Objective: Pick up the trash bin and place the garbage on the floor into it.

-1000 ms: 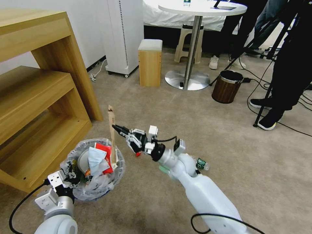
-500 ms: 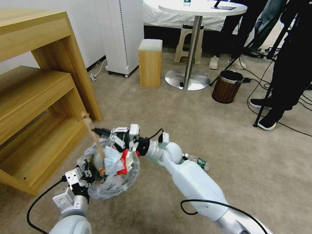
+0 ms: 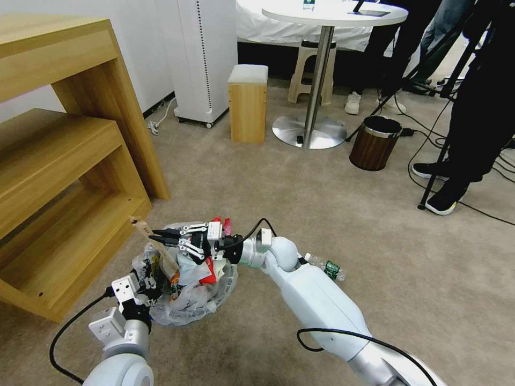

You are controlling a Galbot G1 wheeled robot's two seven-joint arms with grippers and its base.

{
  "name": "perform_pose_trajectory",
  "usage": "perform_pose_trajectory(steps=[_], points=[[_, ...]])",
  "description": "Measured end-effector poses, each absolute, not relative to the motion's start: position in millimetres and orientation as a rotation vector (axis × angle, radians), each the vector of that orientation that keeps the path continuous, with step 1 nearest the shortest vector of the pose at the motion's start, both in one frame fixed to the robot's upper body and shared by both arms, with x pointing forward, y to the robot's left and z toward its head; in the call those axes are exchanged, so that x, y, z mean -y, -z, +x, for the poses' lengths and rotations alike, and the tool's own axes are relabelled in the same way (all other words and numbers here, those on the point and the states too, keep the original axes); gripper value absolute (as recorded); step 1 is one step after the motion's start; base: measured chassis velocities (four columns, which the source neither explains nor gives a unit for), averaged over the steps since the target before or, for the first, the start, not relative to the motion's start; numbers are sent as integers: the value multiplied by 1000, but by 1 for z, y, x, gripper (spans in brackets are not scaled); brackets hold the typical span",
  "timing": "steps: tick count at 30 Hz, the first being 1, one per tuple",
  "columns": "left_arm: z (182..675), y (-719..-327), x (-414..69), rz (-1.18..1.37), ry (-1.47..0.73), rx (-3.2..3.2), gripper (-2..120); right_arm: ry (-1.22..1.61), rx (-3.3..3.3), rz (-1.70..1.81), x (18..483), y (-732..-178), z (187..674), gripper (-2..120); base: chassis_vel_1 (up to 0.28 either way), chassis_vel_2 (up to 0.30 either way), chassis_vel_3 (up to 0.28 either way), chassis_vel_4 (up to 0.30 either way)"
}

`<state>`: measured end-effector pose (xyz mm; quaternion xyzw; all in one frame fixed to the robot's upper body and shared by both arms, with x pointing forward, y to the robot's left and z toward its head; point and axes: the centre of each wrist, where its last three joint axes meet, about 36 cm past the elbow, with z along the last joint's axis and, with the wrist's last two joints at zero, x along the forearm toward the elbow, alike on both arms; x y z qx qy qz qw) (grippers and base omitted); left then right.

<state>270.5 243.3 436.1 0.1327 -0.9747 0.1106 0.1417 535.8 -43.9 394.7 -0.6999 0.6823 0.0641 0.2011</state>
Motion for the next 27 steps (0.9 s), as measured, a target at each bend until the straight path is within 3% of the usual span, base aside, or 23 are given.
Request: perform_pose_trajectory(steps=[3, 8, 10, 12, 16, 20, 27], points=[[271, -438, -249, 400, -322, 2817, 1, -160, -1896, -1995, 58, -393, 539, 38, 0, 0, 0, 0], [270, -440, -253, 411, -323, 2821, 1, -140, -1896, -2004, 70, -393, 540, 50, 0, 0, 0, 0], [270, -442, -255, 417, -322, 2824, 1, -136, -1906, -1997, 78, -394, 541, 64, 0, 0, 0, 0], [270, -442, -255, 418, -322, 2824, 1, -138, -1907, -1995, 79, -394, 541, 67, 0, 0, 0, 0], [269, -444, -255, 419, -321, 2827, 1, -164, -1921, -1982, 84, -395, 538, 87, 0, 0, 0, 0], [269, -444, -262, 441, -310, 2824, 1, -264, -1986, -1895, 85, -398, 531, 98, 0, 0, 0, 0], [272, -440, -282, 507, -308, 2795, 1, -519, -2308, -1475, 95, -412, 516, 100, 0, 0, 0, 0]])
